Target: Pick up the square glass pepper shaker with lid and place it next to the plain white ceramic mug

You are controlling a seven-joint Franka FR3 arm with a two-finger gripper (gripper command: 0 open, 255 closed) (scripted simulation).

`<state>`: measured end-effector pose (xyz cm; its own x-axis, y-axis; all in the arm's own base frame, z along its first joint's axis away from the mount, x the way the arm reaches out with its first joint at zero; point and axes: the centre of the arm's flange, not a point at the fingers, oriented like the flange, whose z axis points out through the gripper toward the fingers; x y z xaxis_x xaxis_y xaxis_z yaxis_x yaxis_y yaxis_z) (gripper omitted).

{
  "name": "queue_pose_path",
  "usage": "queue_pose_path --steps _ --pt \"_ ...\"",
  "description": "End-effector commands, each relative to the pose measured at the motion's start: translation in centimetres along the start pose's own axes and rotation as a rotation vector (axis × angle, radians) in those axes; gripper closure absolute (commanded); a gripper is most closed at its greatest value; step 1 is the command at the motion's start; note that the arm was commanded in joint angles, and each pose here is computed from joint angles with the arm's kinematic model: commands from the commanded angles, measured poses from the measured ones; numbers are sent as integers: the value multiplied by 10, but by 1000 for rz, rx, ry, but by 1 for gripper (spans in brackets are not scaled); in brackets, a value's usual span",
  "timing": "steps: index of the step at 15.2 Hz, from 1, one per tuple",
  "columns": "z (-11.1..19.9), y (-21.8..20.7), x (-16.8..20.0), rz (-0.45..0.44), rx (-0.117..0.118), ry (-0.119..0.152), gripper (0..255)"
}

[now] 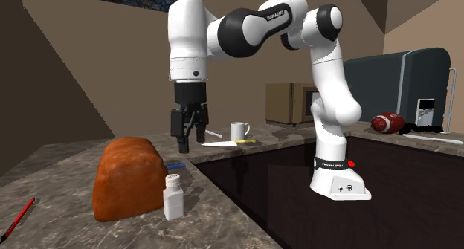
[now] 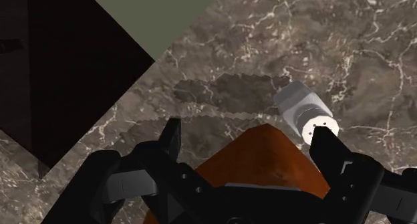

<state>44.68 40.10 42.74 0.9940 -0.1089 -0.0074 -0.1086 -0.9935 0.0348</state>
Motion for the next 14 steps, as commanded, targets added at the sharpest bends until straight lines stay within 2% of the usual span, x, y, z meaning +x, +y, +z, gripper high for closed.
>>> queue_pose_path --steps 1,5,14 --pt "7 -24 8 -1 4 -4 0" --pt "22 -70 17 -7 12 -12 0" --pt "62 -70 16 -7 12 -12 0"
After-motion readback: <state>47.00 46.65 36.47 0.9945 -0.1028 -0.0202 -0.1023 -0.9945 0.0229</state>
